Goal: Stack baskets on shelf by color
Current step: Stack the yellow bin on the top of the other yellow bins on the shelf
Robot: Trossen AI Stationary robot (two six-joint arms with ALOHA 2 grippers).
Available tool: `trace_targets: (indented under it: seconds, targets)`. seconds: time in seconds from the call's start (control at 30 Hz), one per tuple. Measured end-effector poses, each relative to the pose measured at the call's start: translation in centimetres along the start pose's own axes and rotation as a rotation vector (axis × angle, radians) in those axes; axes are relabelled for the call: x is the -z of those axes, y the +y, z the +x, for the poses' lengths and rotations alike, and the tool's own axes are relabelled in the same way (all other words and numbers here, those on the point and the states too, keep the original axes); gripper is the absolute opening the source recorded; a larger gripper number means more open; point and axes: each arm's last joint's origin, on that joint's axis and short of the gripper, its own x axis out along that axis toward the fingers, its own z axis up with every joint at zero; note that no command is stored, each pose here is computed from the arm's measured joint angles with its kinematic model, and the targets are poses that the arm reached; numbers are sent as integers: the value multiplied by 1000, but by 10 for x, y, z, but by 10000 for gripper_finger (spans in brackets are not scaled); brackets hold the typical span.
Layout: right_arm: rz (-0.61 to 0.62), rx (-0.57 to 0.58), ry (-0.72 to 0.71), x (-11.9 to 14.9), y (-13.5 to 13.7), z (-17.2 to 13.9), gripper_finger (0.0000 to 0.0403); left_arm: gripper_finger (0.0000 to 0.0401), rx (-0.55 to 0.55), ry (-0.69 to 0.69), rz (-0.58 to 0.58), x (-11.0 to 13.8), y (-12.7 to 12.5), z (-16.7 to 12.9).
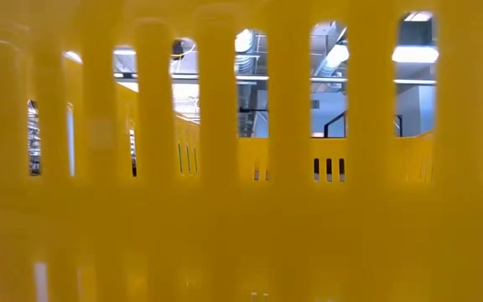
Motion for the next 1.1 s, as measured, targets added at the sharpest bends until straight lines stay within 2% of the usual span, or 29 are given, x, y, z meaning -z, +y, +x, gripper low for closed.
trace_targets:
  seconds: [0.1, 0.17, 0.33, 0.5, 0.67, 0.8, 0.87, 0.97, 1.03, 1.1]
  targets:
    - [-20, -1, -14, -2, 0, 0, 8, 76, -38, 40, 17, 1, 1, 17]
    - [-30, 0, -22, -3, 0, 0, 8, 103, -12, 85, 17, 3, -4, 26]
    - [-53, 2, -37, -4, 0, 0, 8, 158, -50, 194, -4, 7, -9, 54]
    - [-77, -30, -65, -7, 0, 0, 9, 186, -79, 230, -11, 9, -11, 77]
    - [-94, -68, -90, -9, 1, 0, 8, 192, -82, 210, 7, 6, -13, 98]
    - [-112, -69, -94, -9, 1, 0, 10, 167, -84, 229, 13, -1, -15, 109]
    - [-116, -69, -94, -9, 1, 0, 10, 126, -93, 245, 50, -6, -14, 112]
    - [-114, -68, -95, -8, 0, -1, 10, 33, -57, 278, 110, -18, -18, 111]
    - [-107, -64, -98, -8, -1, -2, 10, 13, -89, 284, 142, -29, -14, 108]
    - [-106, -62, -98, -7, -2, -3, 10, 6, -51, 287, 183, -43, -19, 101]
